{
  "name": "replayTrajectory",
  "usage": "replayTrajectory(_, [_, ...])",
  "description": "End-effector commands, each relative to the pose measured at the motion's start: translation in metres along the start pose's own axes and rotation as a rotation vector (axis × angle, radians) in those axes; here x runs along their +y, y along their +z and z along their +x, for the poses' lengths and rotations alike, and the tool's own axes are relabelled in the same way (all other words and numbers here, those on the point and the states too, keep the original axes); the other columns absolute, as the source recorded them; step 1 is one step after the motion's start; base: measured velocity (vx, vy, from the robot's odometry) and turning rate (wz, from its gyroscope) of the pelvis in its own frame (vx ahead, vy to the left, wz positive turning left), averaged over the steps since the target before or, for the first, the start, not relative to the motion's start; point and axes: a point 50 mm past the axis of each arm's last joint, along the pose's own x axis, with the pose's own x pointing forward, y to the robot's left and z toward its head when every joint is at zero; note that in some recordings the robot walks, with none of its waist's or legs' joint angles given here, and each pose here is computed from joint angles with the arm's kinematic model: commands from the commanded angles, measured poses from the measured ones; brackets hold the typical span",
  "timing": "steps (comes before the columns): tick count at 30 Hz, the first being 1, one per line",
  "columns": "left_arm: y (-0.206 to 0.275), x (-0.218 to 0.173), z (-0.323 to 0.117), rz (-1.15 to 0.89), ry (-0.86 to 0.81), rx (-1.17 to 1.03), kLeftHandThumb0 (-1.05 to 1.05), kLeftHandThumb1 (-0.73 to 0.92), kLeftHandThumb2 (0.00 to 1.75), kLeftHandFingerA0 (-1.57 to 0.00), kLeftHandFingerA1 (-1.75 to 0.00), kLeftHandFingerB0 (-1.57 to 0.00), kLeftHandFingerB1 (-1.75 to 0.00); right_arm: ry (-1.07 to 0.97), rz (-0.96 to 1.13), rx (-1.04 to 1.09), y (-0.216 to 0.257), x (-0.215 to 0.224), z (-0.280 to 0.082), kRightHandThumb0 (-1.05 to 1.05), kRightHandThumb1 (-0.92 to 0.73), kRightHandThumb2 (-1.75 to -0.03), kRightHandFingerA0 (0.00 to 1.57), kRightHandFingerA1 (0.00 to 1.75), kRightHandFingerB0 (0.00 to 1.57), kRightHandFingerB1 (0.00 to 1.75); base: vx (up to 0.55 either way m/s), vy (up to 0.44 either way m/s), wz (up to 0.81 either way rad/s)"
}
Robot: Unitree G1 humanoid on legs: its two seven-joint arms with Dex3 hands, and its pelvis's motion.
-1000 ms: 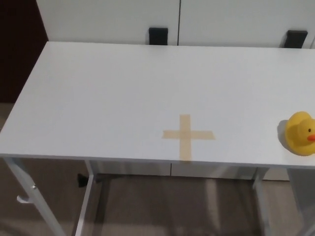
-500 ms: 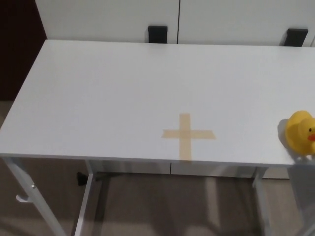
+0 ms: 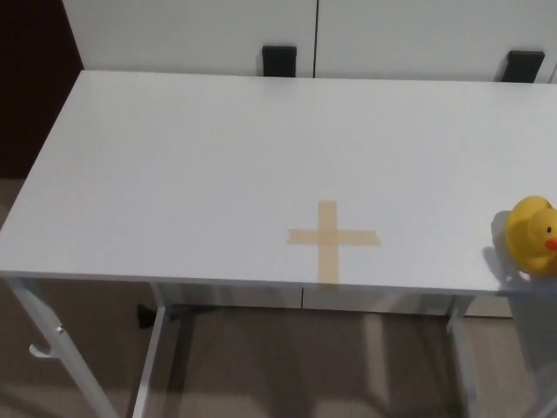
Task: The robot uses its right hand to push the yellow duck toy to the center of the white desk.
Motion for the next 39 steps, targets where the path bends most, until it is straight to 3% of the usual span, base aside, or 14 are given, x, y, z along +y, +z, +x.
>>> replayTrajectory(1, [0.001,-0.003,0.0,0.009,-0.001,-0.028,-0.24,0.62,0.58,-0.67,-0.43,-0.85,-0.5,0.014,0.107,0.01,-0.003,0.014,0.002,-0.81,-0.92,-0.73,0.23,0.41,0.14,0.32,0.0,0.0,0.0])
replayTrajectory(5, [0.001,-0.005,-0.001,0.001,-0.004,-0.028,-0.28,0.61,0.6,-0.71,-0.47,-0.77,-0.48,0.022,0.187,0.039,-0.008,0.025,0.002,-0.82,-0.92,-0.76,0.26,0.43,0.16,0.34,0.0,0.0,0.0])
replayTrajectory(12, [-0.002,-0.009,-0.002,0.008,-0.007,-0.025,-0.26,0.62,0.59,-0.71,-0.47,-0.81,-0.5,0.041,0.199,0.058,-0.011,0.038,0.002,-0.83,-0.92,-0.75,0.34,0.41,0.24,0.34,0.0,0.0,0.0])
replayTrajectory(13, [-0.003,-0.011,-0.002,0.015,-0.009,-0.024,-0.24,0.62,0.59,-0.7,-0.45,-0.78,-0.49,0.05,0.202,0.061,-0.012,0.042,0.001,-0.9,-0.83,-0.86,0.33,0.46,0.22,0.4,0.0,0.0,0.0])
replayTrajectory(16, [-0.004,-0.014,-0.002,0.026,-0.011,-0.023,-0.24,0.62,0.59,-0.7,-0.45,-0.78,-0.49,0.062,0.205,0.064,-0.013,0.048,0.0,-0.9,-0.83,-0.86,0.33,0.46,0.22,0.4,0.0,0.0,0.0])
replayTrajectory(17, [-0.004,-0.014,-0.002,0.027,-0.014,-0.023,-0.23,0.64,0.6,-0.78,-0.51,-0.8,-0.5,0.066,0.202,0.064,-0.013,0.052,0.0,-0.82,-0.92,-0.76,0.39,0.44,0.29,0.37,0.0,0.0,0.0])
replayTrajectory(20, [-0.002,-0.015,-0.002,0.033,-0.019,-0.025,-0.24,0.62,0.59,-0.76,-0.49,-0.83,-0.51,0.08,0.214,0.071,-0.014,0.063,0.0,-0.83,-0.92,-0.75,0.4,0.45,0.32,0.37,0.0,0.0,0.0])
replayTrajectory(22, [-0.002,-0.015,-0.002,0.034,-0.02,-0.025,-0.24,0.62,0.59,-0.76,-0.49,-0.83,-0.51,0.081,0.218,0.073,-0.014,0.064,0.0,-0.83,-0.92,-0.75,0.4,0.45,0.32,0.37,0.0,0.0,0.0])
replayTrajectory(23, [-0.002,-0.015,-0.002,0.028,-0.02,-0.024,-0.22,0.63,0.6,-0.76,-0.48,-0.86,-0.52,0.089,0.226,0.07,-0.014,0.068,-0.001,-0.9,-0.83,-0.86,0.36,0.5,0.27,0.42,0.0,0.0,0.0])
replayTrajectory(24, [-0.002,-0.016,-0.002,0.031,-0.021,-0.022,-0.22,0.64,0.6,-0.75,-0.47,-0.82,-0.5,0.102,0.24,0.072,-0.013,0.077,-0.001,-0.87,-0.92,-0.74,0.37,0.45,0.31,0.36,0.0,0.0,0.0])
replayTrajectory(34, [-0.005,-0.017,-0.002,0.034,-0.032,-0.018,-0.24,0.61,0.59,-0.75,-0.47,-0.84,-0.51,0.106,0.338,0.041,0.0,0.112,-0.002,-0.87,-0.92,-0.73,0.37,0.46,0.29,0.37,0.0,0.0,0.0])
replayTrajectory(39, [-0.004,-0.019,-0.002,0.031,-0.035,-0.018,-0.21,0.63,0.59,-0.76,-0.49,-0.82,-0.51,0.061,0.372,0.036,0.0,0.127,-0.008,-0.85,-0.92,-0.75,0.29,0.46,0.25,0.38,0.0,0.0,0.0])
